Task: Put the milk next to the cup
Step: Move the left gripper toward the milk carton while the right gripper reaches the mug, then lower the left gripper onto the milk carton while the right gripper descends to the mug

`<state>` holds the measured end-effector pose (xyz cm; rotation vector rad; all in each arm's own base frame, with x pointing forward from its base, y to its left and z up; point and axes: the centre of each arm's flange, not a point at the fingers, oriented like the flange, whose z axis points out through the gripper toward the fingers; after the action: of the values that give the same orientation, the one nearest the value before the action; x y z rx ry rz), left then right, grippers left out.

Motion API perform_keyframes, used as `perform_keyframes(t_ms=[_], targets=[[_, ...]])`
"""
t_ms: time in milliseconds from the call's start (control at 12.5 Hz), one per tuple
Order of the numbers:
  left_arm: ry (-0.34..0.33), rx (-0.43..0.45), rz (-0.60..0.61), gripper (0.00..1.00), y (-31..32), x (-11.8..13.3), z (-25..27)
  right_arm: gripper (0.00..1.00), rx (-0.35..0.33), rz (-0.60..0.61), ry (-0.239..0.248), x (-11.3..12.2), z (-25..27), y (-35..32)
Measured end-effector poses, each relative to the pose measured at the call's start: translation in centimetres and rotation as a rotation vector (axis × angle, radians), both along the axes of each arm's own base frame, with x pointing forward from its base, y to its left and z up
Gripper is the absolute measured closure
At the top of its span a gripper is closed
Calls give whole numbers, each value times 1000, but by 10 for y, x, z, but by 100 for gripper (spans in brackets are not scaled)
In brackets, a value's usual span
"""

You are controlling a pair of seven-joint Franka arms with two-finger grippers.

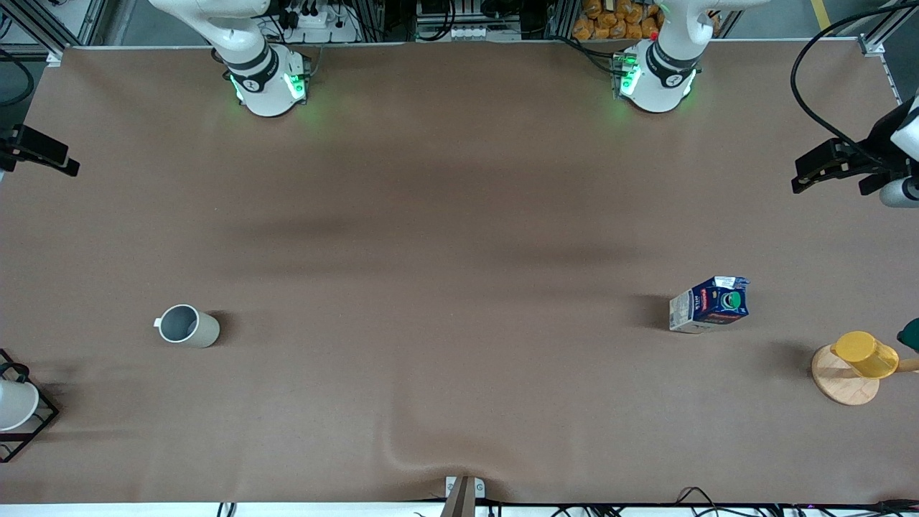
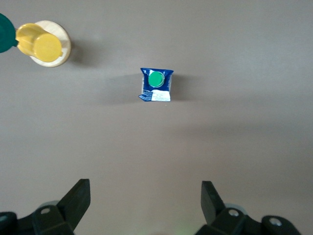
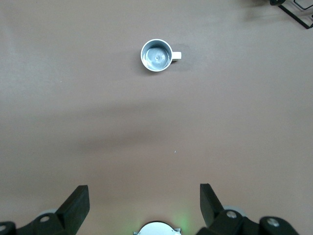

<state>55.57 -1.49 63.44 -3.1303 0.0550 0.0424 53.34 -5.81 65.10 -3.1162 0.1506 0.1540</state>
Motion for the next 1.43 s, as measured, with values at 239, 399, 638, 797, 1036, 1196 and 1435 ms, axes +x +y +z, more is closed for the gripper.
perform_keyframes(t_ms=[239, 399, 638, 797, 1036, 1196, 1435], targets=[[0, 8, 0, 0, 1, 0, 0, 0, -3, 0, -6, 0, 3, 0], [11, 10, 1, 0, 2, 3, -6, 0, -3, 0, -5, 0, 3, 0], [37, 11, 8, 0, 5, 29, -51, 0, -1, 3, 8, 4, -5, 0], [27, 11, 12, 0, 8, 56, -93, 0, 3, 24, 34, 17, -25, -1], [15, 12, 7, 0, 5, 88, -153, 0, 11, 134, 25, 53, -70, -7], [19, 12, -3, 0, -1, 101, -186, 0, 16, 252, -1, 79, -106, -18], [47, 12, -5, 0, -2, 109, -218, 0, 29, 317, 30, 99, -155, -35]])
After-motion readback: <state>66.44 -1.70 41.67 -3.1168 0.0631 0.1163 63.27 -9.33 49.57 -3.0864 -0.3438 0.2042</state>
